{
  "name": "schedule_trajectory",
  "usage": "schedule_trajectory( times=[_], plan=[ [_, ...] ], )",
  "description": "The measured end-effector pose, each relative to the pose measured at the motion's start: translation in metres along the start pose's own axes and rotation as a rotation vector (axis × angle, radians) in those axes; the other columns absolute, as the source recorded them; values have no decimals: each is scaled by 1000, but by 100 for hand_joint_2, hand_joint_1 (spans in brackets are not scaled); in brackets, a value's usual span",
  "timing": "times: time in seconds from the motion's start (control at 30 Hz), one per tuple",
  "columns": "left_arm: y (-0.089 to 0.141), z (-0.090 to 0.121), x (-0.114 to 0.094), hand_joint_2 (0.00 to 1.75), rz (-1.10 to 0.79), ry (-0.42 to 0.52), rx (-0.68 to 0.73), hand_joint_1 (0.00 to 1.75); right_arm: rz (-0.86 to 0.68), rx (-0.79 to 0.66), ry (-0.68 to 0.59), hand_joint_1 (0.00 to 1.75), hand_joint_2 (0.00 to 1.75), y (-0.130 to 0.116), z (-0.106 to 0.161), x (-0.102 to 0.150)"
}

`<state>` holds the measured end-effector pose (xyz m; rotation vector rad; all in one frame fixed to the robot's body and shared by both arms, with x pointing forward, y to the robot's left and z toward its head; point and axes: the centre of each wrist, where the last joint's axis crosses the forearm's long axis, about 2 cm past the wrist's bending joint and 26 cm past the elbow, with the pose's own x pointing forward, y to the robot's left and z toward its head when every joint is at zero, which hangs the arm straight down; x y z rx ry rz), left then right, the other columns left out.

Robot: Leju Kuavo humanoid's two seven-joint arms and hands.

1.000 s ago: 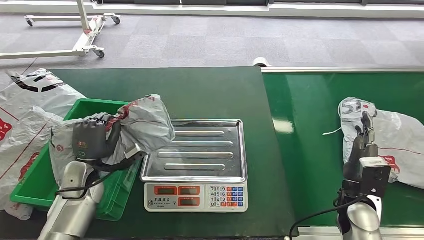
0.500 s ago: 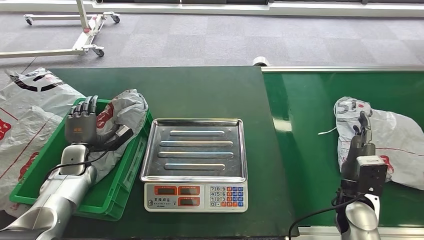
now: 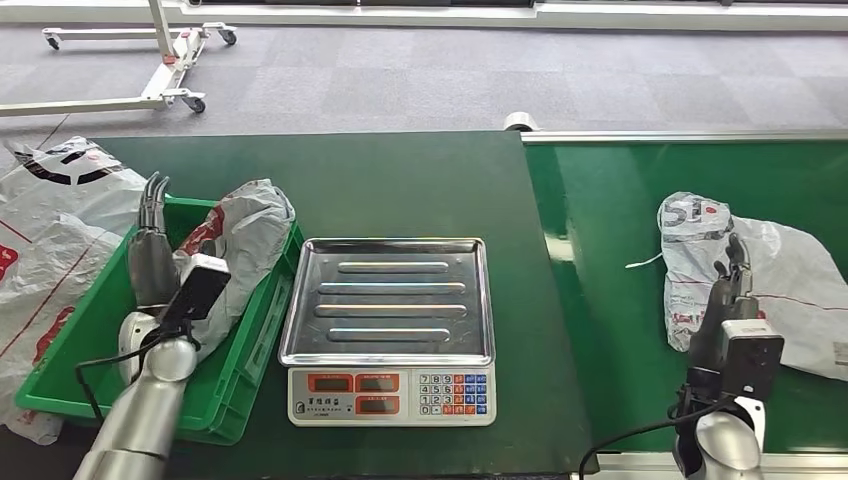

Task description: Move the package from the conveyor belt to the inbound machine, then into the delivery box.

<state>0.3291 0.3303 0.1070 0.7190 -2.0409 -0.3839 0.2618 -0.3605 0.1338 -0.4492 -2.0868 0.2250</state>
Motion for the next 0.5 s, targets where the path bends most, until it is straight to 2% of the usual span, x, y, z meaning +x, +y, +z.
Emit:
schedule_trajectory(
  times=[0.13, 0.27, 0.37, 0.5],
  plan=[
    [-29, 34, 57, 0, 273, -93, -42, 0, -8, 5, -16, 0, 0, 3, 16, 4],
    [-63, 68, 104, 0, 555, -103, -61, 0, -6, 16, -47, 0, 0, 15, 28, 19],
    [-76, 81, 124, 0, 655, -90, -54, 0, -16, 19, -62, 0, 0, 26, 35, 31],
    [-81, 88, 135, 0, 707, -76, -43, 0, -31, 32, -74, 0, 0, 38, 42, 41]
  ],
)
